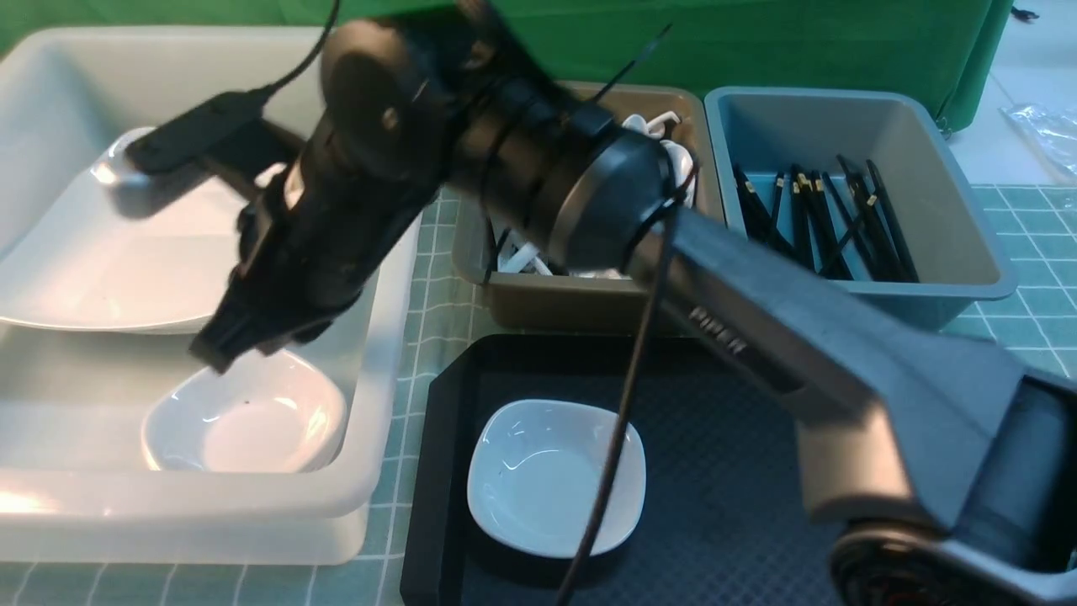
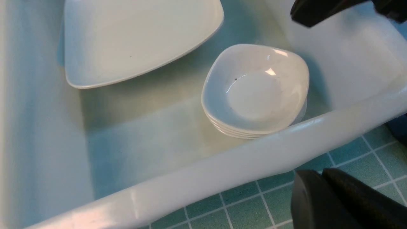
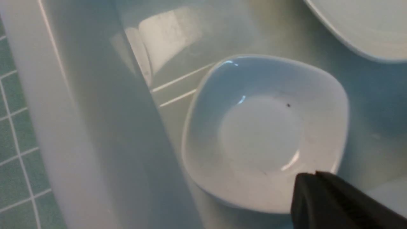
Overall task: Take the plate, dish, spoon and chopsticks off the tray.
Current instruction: Use the left arm to grab a small plate from the dinner plate
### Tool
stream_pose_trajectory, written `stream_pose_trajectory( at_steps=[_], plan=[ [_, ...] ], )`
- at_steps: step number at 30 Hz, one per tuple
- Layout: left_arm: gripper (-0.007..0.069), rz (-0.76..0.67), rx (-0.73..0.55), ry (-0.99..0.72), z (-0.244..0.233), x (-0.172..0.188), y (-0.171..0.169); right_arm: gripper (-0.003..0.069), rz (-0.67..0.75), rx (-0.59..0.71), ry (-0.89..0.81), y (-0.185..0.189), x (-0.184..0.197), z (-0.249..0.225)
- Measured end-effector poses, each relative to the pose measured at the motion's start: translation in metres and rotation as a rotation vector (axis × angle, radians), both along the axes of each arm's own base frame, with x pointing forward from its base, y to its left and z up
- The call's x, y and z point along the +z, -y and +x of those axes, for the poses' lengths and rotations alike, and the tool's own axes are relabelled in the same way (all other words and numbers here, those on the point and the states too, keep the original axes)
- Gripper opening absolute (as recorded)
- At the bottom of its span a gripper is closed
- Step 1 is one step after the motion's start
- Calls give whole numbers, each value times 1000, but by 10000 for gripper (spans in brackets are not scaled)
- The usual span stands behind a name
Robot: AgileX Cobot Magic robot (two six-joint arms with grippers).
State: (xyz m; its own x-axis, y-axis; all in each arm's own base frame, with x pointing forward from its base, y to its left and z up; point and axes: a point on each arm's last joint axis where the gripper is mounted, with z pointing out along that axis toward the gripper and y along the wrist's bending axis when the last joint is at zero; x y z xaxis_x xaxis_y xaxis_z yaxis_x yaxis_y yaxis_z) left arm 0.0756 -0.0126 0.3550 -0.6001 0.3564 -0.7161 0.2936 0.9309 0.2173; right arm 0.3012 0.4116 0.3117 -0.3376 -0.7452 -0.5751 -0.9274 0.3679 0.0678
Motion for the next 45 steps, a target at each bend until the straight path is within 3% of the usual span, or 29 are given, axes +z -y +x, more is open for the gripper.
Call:
stream_pose_trajectory(
  at_steps=[6, 11, 15, 21, 26, 36, 45],
  plan=[
    [17, 11, -18, -32, 23, 5, 18, 18, -15, -63, 85, 28, 38, 3],
    [17, 48, -25, -97, 59, 6, 42, 18, 1, -115, 219, 70, 102, -18],
    [17, 13, -14, -170, 95, 1, 51, 18, -66, -171, 305, 131, 140, -54],
    [17, -166, 3, -244, 139, -18, 36, 18, -154, -225, 297, 195, 131, -89],
    [17, -196, 136, -286, 182, -48, 0, 18, -142, -288, 304, 236, 109, -108],
    [17, -21, 264, -464, 256, -97, -38, 20, -50, -322, 352, 250, 113, -121],
    [17, -24, 324, -598, 282, -129, -67, 24, -69, -315, 342, 250, 106, -121]
  ],
)
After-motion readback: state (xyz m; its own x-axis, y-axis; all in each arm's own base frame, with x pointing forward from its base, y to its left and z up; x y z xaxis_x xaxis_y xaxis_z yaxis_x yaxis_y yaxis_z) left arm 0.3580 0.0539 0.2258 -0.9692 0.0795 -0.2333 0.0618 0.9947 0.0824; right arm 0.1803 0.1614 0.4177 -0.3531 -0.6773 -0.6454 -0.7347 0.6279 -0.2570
